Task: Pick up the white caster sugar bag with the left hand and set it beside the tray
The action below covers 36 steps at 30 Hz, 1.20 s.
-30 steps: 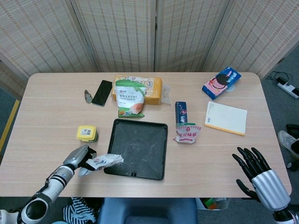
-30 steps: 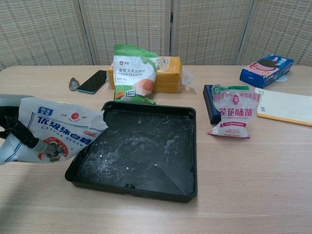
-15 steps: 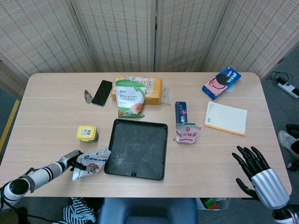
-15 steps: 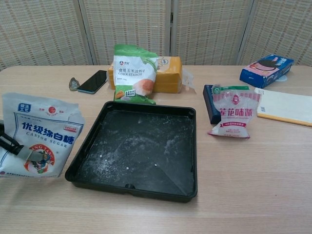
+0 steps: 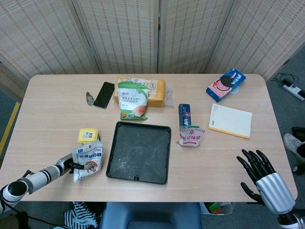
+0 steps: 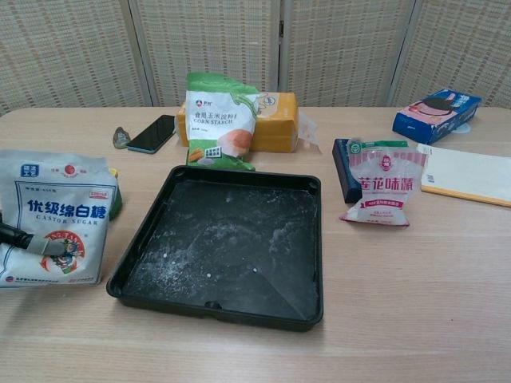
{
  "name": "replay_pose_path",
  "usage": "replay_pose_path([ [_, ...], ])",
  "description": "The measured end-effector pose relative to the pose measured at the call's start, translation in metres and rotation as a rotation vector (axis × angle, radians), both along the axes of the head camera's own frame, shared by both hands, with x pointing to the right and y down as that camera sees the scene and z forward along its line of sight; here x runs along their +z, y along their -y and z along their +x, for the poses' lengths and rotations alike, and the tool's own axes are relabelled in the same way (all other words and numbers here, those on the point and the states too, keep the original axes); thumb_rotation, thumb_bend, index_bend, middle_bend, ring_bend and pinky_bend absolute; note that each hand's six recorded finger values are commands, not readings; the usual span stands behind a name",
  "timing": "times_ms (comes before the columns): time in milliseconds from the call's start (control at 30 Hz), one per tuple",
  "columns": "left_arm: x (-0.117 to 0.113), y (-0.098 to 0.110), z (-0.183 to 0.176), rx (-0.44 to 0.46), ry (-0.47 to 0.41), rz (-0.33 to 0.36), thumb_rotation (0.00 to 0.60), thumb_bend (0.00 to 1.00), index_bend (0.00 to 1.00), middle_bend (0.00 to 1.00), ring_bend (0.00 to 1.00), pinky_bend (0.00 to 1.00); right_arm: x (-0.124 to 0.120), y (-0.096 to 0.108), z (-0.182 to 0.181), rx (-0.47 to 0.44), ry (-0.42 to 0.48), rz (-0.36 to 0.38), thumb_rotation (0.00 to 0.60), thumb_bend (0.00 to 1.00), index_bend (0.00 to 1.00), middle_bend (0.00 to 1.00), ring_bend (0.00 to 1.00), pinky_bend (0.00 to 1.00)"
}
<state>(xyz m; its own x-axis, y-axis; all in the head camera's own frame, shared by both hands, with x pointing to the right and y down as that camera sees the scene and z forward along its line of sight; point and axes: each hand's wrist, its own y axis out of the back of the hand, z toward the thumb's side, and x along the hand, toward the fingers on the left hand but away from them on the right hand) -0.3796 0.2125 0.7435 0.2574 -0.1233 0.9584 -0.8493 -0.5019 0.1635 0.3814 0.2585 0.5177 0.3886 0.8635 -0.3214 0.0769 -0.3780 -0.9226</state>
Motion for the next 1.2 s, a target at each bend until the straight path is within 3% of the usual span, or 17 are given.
replay_pose_path([
  [267, -0.004, 0.011, -0.01, -0.07, 0.015, 0.08, 0.6, 0.27, 0.38, 0.38, 1.0, 1.0, 0.0, 0.0, 0.0, -0.001, -0.001, -0.002, 0.6, 0.35, 0.0, 0.0, 0.0, 0.0],
  [467, -0.013, 0.014, -0.017, -0.071, 0.014, 0.123, 0.6, 0.2, 0.3, 0.24, 1.0, 1.0, 0.001, -0.001, -0.001, -0.003, -0.004, -0.005, 0.6, 0.35, 0.0, 0.0, 0.0, 0.0],
  [800, -0.021, 0.026, -0.035, -0.068, 0.073, 0.227, 0.6, 0.18, 0.27, 0.17, 1.0, 1.0, 0.0, -0.001, -0.001, -0.003, -0.002, -0.008, 0.6, 0.36, 0.0, 0.0, 0.0, 0.0],
  [1200, -0.078, 0.058, -0.08, -0.011, 0.264, 0.472, 0.6, 0.17, 0.26, 0.15, 0.93, 1.0, 0.0, -0.002, -0.002, -0.006, -0.001, -0.005, 0.6, 0.35, 0.0, 0.0, 0.0, 0.0],
])
